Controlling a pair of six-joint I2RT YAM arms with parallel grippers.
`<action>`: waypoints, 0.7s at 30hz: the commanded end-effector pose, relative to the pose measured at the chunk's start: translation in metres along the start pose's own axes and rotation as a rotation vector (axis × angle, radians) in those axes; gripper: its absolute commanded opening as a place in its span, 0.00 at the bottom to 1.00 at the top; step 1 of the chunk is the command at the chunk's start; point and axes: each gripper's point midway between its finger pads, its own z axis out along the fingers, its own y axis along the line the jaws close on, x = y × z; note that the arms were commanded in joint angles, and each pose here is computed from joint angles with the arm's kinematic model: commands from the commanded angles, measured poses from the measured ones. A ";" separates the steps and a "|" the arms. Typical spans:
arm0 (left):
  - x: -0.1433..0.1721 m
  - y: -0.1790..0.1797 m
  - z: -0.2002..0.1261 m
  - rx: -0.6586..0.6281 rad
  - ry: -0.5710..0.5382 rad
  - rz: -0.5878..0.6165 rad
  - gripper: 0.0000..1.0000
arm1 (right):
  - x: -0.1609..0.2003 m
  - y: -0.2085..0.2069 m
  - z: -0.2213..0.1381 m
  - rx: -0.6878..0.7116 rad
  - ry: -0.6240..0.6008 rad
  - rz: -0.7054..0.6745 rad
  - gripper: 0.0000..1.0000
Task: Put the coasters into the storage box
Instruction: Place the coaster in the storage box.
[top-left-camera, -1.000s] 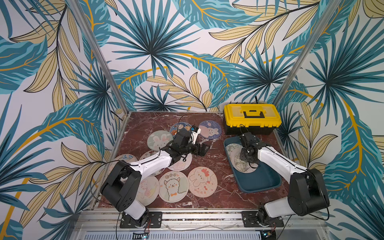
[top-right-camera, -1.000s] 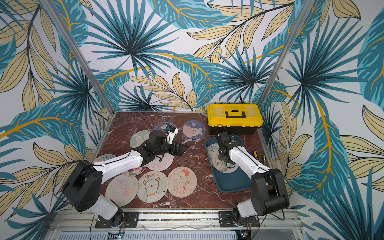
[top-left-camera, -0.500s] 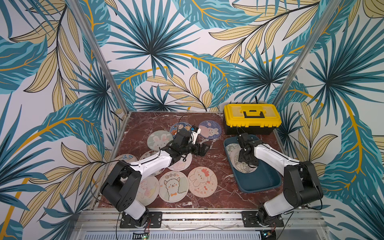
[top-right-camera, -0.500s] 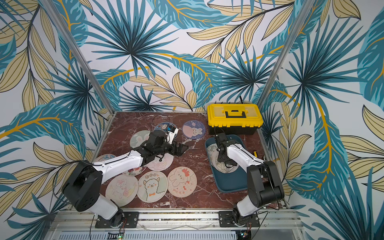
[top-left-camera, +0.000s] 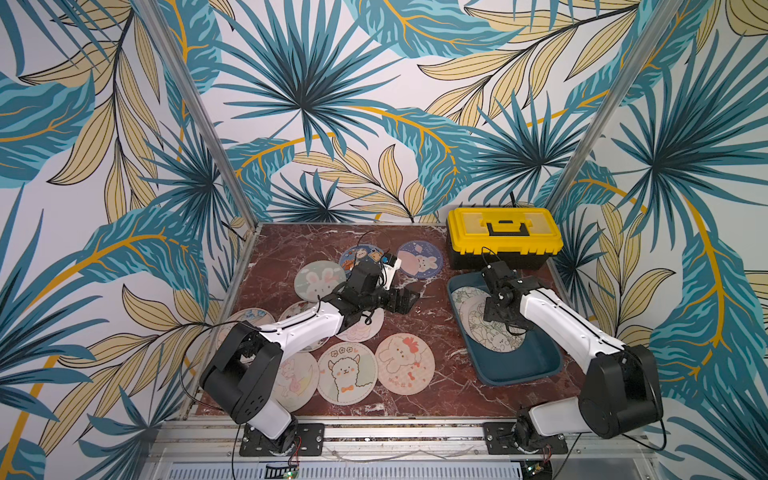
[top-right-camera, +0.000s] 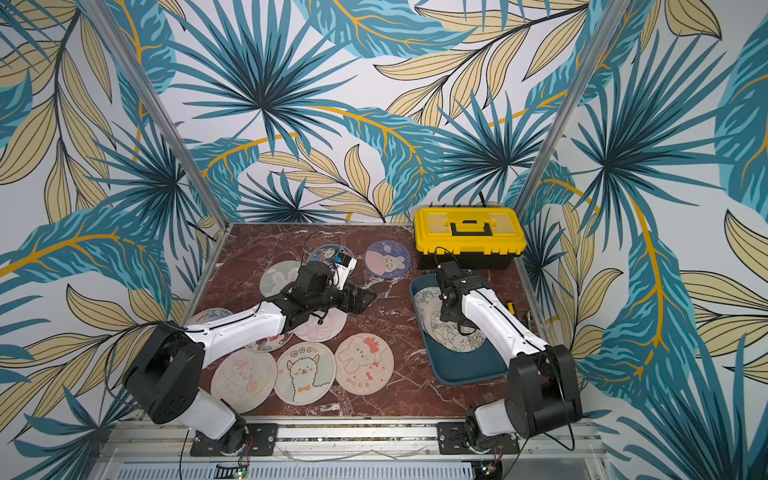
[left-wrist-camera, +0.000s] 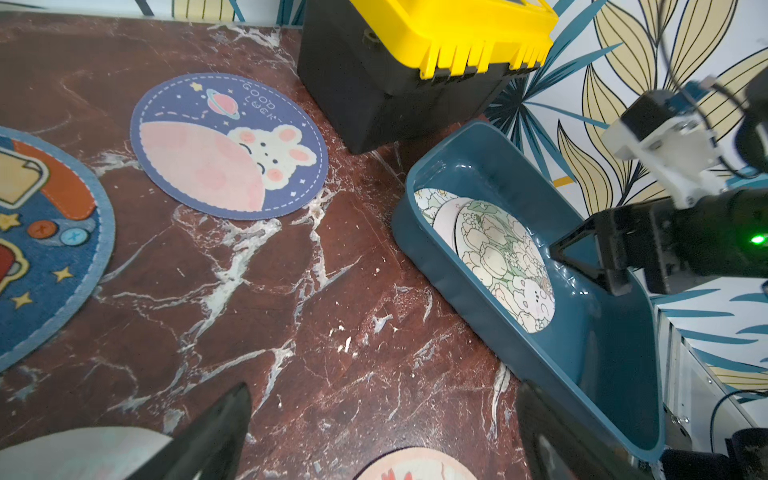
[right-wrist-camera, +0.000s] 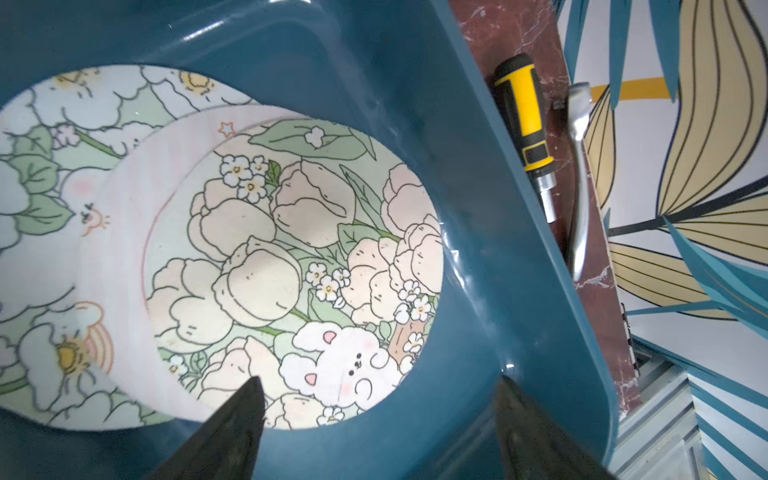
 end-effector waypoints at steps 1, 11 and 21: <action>0.017 0.000 -0.009 -0.006 0.041 0.006 0.99 | 0.002 0.005 -0.014 -0.079 0.010 -0.024 0.86; 0.067 -0.008 -0.017 -0.045 0.197 0.019 0.99 | 0.008 0.074 -0.046 -0.408 -0.015 -0.135 0.86; 0.111 -0.016 -0.043 -0.029 0.267 0.031 0.99 | 0.014 0.137 -0.081 -0.561 -0.069 -0.250 0.85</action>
